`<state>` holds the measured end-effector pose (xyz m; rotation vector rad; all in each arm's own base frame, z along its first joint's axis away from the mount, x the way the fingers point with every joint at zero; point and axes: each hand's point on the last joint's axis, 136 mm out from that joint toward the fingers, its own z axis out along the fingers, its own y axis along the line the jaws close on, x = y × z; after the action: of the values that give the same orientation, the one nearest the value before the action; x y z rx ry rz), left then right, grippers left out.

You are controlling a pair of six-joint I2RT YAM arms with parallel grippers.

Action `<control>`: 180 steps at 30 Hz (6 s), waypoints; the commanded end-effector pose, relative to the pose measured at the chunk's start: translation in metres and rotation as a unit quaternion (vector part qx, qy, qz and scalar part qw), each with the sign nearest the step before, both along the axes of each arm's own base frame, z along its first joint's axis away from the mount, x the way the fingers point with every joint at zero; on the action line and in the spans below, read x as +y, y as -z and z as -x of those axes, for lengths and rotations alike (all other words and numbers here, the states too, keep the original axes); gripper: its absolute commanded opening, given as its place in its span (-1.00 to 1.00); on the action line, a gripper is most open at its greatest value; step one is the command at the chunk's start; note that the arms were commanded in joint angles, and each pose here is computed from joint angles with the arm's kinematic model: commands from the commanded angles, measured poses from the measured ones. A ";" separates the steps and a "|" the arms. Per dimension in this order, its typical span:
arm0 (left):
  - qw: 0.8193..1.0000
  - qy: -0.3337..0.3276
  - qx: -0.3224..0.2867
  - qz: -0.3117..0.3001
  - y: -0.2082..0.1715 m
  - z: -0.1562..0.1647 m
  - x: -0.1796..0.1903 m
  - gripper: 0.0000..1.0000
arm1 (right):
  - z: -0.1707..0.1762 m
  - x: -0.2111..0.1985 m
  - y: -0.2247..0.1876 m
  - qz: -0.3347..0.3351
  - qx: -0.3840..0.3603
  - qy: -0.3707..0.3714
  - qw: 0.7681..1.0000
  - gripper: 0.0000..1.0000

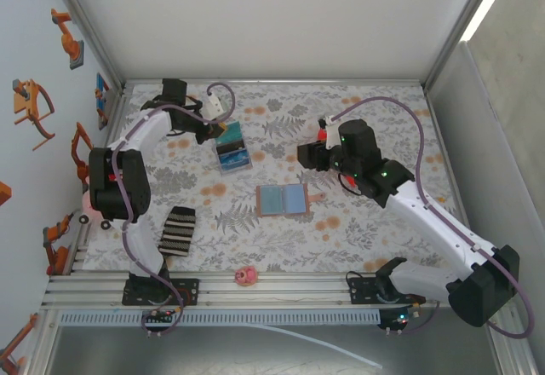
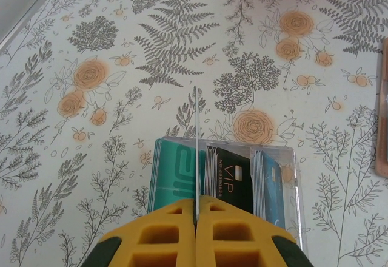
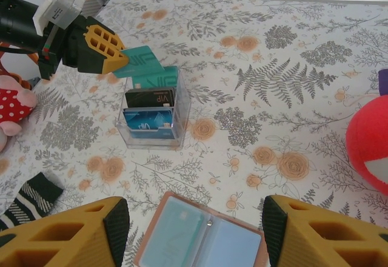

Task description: Take the credit cards out of the card holder

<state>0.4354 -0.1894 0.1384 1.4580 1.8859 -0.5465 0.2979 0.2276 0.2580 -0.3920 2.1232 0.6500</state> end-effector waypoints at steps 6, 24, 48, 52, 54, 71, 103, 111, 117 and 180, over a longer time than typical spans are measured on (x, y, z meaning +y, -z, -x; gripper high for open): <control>1.000 0.023 0.011 -0.004 0.007 -0.004 -0.001 -1.00 | -0.007 -0.005 -0.012 -0.013 -0.018 0.023 0.999 0.19; 0.999 0.012 0.029 -0.026 0.035 -0.023 0.007 -1.00 | -0.008 -0.002 -0.010 -0.019 -0.013 0.020 1.000 0.19; 0.998 0.046 0.025 -0.018 0.034 -0.017 -0.032 -1.00 | -0.004 -0.005 -0.011 -0.025 -0.016 0.020 0.999 0.18; 0.999 0.040 0.026 -0.013 0.033 -0.019 -0.036 -1.00 | -0.002 -0.005 -0.011 -0.028 -0.016 0.019 0.999 0.18; 0.999 0.032 0.027 -0.010 0.032 -0.021 -0.036 -1.00 | -0.001 -0.006 -0.013 -0.029 -0.018 0.019 0.999 0.18; 0.999 0.004 -0.031 0.018 -0.033 -0.013 -0.034 -0.40 | 0.006 -0.011 -0.003 -0.027 0.000 0.023 0.999 0.09; 0.865 -0.449 -0.068 0.215 -0.085 0.110 0.068 0.94 | 0.038 0.037 0.115 0.126 0.148 0.017 0.981 0.03; 0.789 -0.581 -0.029 0.197 -0.059 0.121 0.112 0.94 | 0.056 0.075 0.155 0.180 0.189 -0.018 0.965 -0.04; 0.742 -0.643 -0.021 0.190 -0.045 0.122 0.137 0.94 | 0.063 0.092 0.183 0.207 0.216 -0.031 0.954 -0.02; 0.710 -0.641 -0.001 0.292 -0.077 0.122 0.139 0.94 | 0.042 0.077 0.209 0.244 0.215 -0.005 0.946 -0.48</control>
<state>0.3108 -0.0494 0.1961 -0.3597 1.9895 -0.2845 0.2501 0.3160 0.0358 -0.6138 2.7318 0.2378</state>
